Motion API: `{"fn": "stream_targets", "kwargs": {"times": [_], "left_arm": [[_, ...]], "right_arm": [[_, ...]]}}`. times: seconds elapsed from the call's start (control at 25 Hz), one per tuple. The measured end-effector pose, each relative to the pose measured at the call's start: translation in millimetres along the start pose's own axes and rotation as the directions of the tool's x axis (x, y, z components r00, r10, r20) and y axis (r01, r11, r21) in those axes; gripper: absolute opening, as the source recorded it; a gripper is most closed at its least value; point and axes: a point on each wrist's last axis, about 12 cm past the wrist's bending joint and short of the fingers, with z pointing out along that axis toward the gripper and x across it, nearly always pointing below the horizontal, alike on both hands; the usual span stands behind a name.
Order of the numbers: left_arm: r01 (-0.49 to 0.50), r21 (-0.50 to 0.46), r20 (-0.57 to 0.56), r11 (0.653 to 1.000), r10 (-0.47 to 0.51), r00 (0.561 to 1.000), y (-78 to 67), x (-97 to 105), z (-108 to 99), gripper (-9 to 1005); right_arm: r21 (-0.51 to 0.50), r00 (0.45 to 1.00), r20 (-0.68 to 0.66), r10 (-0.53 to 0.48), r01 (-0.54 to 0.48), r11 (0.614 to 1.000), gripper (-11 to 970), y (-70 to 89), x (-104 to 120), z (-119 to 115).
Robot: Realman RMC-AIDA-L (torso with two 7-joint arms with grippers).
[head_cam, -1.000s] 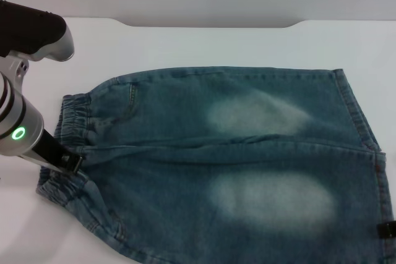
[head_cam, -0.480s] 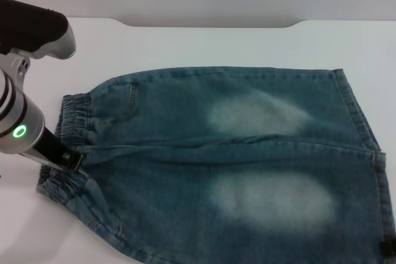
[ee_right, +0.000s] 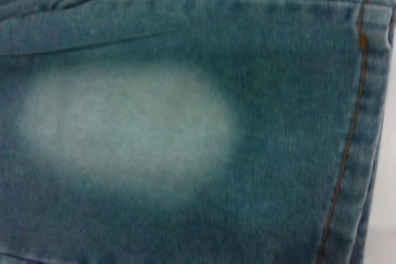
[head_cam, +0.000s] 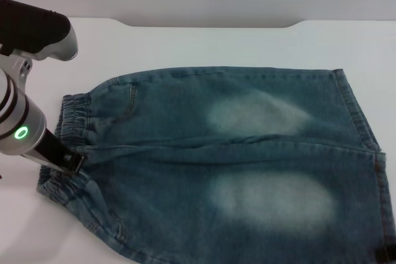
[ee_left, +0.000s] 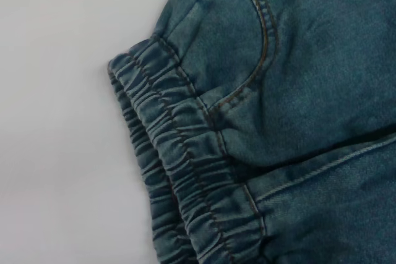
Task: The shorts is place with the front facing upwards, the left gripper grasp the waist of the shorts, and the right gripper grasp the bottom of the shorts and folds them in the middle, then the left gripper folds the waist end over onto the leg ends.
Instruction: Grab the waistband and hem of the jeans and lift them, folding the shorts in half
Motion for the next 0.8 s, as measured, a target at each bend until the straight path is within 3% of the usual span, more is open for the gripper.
{"fn": "stream_targets", "kwargs": {"times": [0.8], "left_arm": [[-0.006,-0.002,-0.002,1.000,0.006,1.000,-0.5,-2,0,41]], "right_arm": [[0.017,0.999,-0.007,0.052,-0.052,0.999,490,-13.1,5,0]]}}
